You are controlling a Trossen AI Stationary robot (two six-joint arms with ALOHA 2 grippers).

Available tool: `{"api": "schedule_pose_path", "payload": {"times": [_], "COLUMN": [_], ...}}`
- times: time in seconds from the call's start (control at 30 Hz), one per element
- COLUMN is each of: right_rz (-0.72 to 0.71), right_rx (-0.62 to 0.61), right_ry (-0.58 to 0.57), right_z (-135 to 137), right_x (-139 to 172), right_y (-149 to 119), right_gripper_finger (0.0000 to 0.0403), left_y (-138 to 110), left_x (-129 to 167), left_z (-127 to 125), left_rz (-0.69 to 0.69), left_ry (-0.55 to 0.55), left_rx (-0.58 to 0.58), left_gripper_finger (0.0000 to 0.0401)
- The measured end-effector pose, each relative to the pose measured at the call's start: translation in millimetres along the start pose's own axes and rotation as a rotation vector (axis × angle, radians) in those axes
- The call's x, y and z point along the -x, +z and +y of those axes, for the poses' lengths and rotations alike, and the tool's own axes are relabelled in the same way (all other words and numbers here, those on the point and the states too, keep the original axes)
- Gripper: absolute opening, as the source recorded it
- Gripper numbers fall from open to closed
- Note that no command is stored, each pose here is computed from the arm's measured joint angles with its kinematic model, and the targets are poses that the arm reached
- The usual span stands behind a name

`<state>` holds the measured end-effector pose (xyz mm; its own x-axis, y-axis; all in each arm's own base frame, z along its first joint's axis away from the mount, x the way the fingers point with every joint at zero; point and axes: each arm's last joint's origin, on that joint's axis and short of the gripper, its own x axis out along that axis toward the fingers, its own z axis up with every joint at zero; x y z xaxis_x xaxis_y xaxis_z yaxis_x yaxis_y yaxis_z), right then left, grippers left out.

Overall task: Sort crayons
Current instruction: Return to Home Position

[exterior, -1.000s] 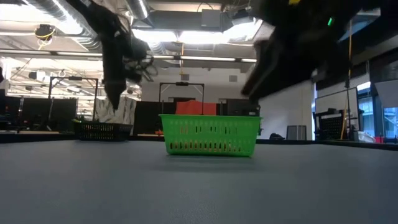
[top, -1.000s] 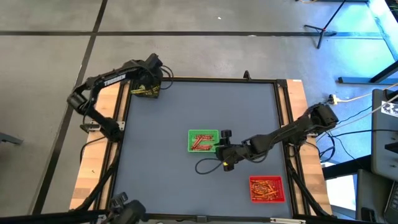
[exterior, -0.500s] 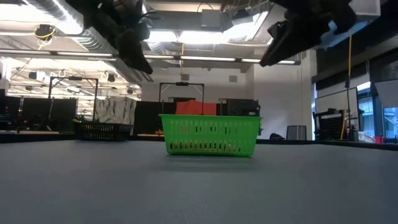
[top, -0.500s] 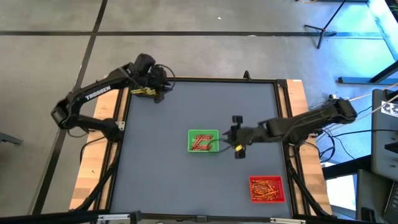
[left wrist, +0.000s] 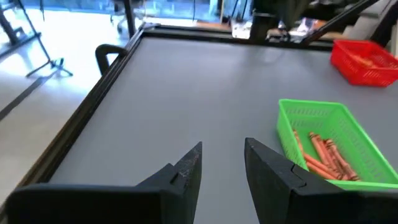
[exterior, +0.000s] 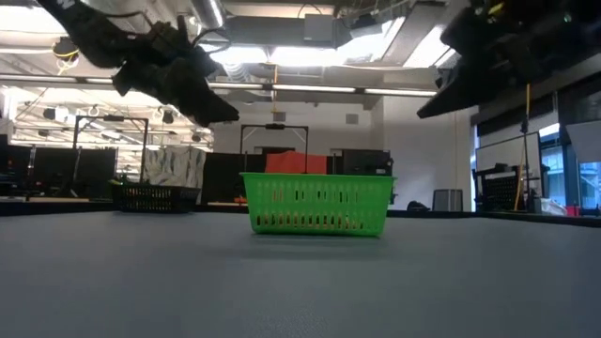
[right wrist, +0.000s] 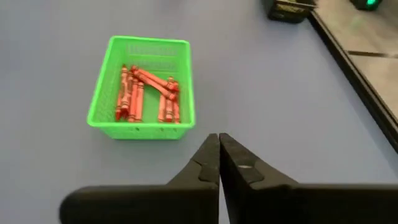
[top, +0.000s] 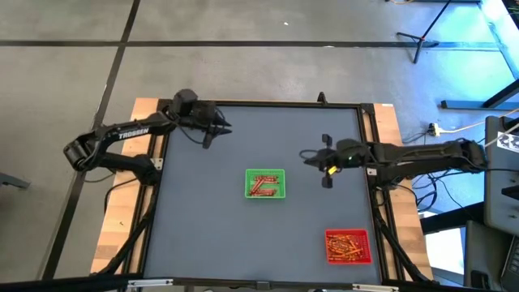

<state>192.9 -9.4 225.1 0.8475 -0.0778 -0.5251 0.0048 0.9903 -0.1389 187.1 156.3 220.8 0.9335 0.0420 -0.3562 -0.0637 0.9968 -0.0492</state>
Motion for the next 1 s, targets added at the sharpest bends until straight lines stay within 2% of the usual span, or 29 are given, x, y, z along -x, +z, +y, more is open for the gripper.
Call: {"api": "schedule_pose_path", "payload": {"times": [0.2,0.4,0.73,1.0], "right_rz": [-0.079,-0.142,-0.290,-0.349], "right_rx": [-0.049,-0.105,-0.161,-0.253], "right_ry": [-0.032,-0.058,-0.122,-0.210], "right_z": [-12.7,-16.2,-15.5,-13.2], "right_x": [11.2,19.2,47.2,55.4], "right_y": [-20.4,-42.8,-65.1,-82.8], "right_gripper_finger": [0.0013,0.0004,0.0005,0.0005], "left_y": [-22.2,-40.1,-50.1,-69.9], "left_x": [-1.1,5.6,39.0,46.6], "left_z": [-5.9,-18.8,-43.6,-66.5], "left_rz": [-0.073,-0.193,-0.298,-0.346], "left_ry": [-0.004,-0.025,0.096,0.205], "left_rx": [-0.014,-0.026,-0.034,0.073], "left_gripper_finger": [0.0105,0.0105,0.0105,0.0104]}}
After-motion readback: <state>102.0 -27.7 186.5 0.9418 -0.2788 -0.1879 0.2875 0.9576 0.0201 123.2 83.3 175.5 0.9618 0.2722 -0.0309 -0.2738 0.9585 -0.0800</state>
